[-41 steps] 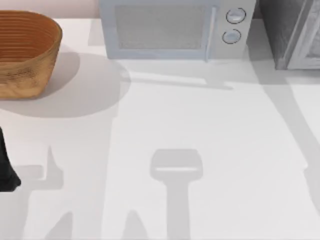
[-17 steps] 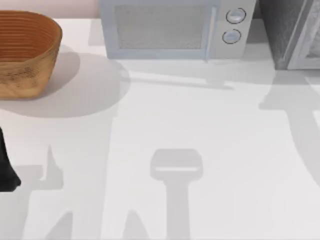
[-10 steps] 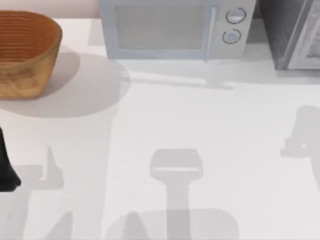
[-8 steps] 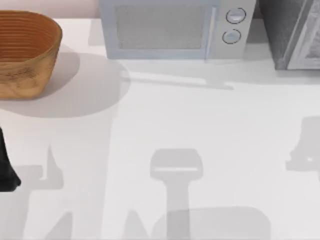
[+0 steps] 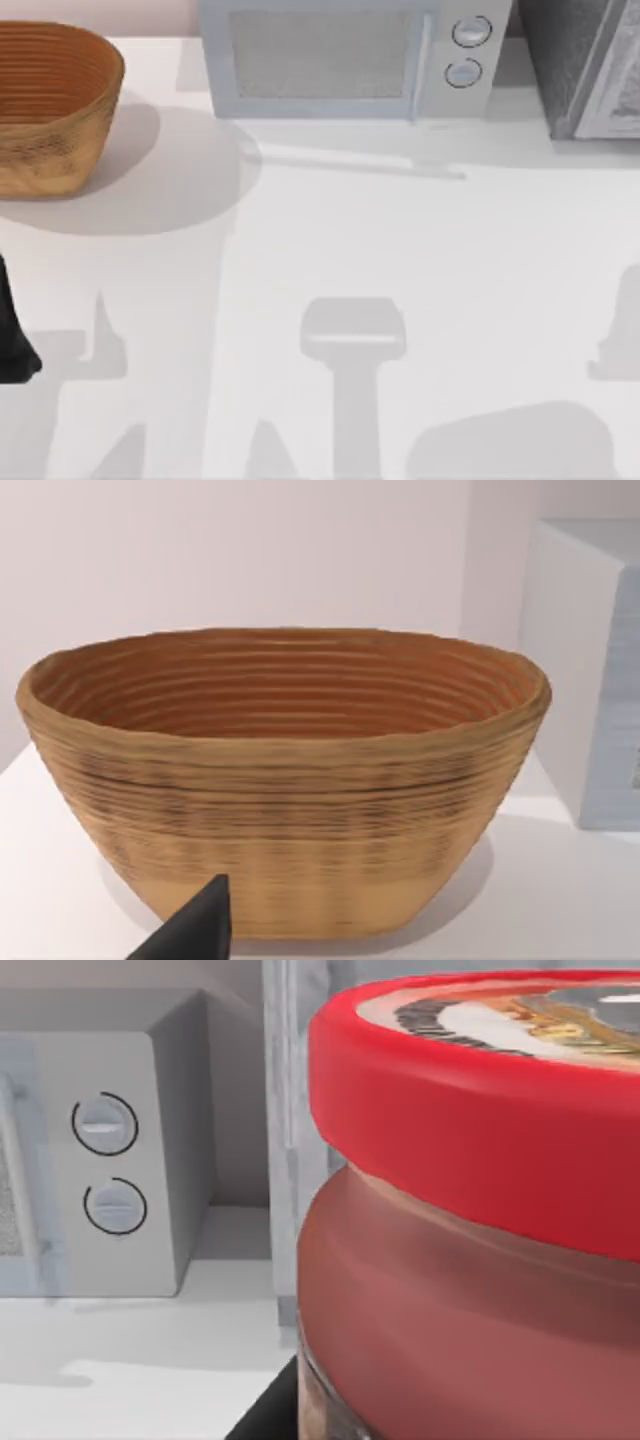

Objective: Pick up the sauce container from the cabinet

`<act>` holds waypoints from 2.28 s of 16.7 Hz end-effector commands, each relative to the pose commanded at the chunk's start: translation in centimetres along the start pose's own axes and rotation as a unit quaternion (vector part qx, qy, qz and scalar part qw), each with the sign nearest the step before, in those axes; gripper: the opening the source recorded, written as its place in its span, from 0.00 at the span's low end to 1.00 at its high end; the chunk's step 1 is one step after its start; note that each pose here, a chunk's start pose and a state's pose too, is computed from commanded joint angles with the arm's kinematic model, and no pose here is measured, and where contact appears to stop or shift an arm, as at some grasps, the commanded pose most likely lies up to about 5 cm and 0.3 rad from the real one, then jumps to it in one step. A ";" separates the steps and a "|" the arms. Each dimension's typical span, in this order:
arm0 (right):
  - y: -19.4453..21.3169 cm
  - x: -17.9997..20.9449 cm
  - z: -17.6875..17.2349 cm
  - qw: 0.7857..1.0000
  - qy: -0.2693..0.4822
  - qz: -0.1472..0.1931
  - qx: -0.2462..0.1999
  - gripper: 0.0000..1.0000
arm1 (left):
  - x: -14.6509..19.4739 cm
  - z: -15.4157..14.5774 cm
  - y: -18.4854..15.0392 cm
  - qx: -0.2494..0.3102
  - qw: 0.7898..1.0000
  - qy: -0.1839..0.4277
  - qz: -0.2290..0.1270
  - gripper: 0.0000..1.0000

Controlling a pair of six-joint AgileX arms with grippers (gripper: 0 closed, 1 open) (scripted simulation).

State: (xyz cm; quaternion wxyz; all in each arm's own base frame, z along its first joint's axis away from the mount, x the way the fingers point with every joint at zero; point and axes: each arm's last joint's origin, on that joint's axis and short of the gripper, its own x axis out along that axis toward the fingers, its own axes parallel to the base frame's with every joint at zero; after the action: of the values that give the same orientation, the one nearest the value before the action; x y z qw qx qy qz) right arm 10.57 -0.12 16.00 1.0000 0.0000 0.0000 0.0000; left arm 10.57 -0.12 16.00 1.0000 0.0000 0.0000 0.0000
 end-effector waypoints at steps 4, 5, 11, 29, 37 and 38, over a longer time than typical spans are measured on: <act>0.0 0.0 -0.1 1.000 0.004 0.001 0.001 0.00 | 0.0 0.0 0.0 0.000 1.000 0.000 0.000 1.00; 0.0 0.0 -0.1 1.000 0.004 0.001 0.001 0.00 | 0.0 0.0 0.0 0.000 1.000 0.000 0.000 1.00; 1.4 0.9 3.4 0.997 -0.044 0.065 -0.001 0.00 | 0.0 0.0 0.0 0.000 1.000 0.000 0.000 1.00; 21.5 13.4 -2.7 0.937 -0.014 0.349 -0.001 0.00 | 0.0 0.0 0.0 0.000 1.000 0.000 0.000 1.00; 24.3 13.2 -7.5 0.928 0.001 0.372 -0.002 0.00 | 0.0 0.0 0.0 0.000 1.000 0.000 0.000 1.00; 24.3 13.2 -7.5 0.928 0.001 0.372 -0.002 0.00 | 0.0 0.0 0.0 0.000 1.000 0.000 0.000 1.00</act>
State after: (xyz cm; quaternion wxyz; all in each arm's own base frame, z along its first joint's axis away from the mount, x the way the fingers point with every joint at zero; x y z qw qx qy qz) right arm 23.73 24.20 8.48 0.9283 -0.0018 0.0010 0.3719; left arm 10.57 -0.12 16.00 1.0000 0.0000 0.0000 0.0000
